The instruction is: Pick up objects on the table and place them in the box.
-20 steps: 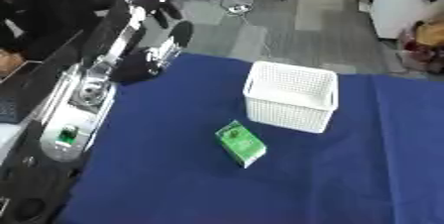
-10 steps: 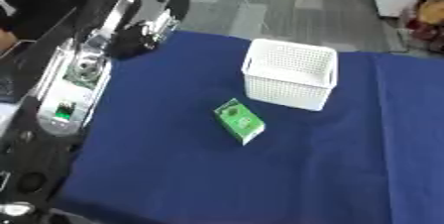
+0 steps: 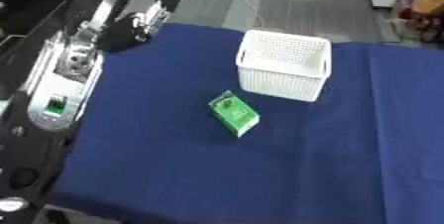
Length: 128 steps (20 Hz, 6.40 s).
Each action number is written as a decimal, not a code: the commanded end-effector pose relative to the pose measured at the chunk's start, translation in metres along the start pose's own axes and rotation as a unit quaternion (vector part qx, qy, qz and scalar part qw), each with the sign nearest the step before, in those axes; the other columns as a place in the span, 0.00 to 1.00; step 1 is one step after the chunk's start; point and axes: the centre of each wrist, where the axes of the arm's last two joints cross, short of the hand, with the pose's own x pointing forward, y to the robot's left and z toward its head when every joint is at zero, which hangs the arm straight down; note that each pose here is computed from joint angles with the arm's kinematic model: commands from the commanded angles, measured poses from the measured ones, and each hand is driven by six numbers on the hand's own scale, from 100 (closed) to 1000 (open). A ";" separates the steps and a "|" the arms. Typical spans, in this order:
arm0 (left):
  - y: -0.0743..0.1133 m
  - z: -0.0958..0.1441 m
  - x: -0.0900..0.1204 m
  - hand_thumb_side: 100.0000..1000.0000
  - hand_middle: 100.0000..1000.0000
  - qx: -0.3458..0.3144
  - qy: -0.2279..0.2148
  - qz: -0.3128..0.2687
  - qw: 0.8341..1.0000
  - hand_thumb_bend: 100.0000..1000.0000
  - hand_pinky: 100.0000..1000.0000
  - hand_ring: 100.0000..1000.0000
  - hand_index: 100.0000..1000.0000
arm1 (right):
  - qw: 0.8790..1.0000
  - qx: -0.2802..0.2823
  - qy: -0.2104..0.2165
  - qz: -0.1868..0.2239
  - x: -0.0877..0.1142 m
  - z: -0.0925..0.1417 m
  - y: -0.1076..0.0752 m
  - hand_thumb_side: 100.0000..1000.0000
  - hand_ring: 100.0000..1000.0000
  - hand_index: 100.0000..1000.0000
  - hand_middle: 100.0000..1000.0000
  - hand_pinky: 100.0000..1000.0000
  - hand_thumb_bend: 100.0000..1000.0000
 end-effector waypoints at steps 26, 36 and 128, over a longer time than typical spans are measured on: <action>0.041 -0.032 -0.084 1.00 0.80 -0.233 -0.054 -0.214 0.947 0.04 0.55 0.66 0.84 | 0.976 0.109 -0.035 0.187 -0.015 0.008 -0.023 0.96 0.21 0.45 0.23 0.15 0.07; 0.012 -0.048 -0.114 1.00 0.81 -0.407 -0.159 -0.221 0.872 0.05 0.62 0.70 0.89 | 0.883 0.399 0.187 0.159 -0.055 0.080 -0.073 1.00 0.16 0.51 0.23 0.00 0.13; -0.101 -0.053 -0.106 0.88 0.80 -0.629 -0.201 -0.068 0.748 0.27 0.59 0.71 0.89 | 0.992 0.016 0.048 0.116 0.002 -0.010 0.020 1.00 0.21 0.47 0.24 0.16 0.00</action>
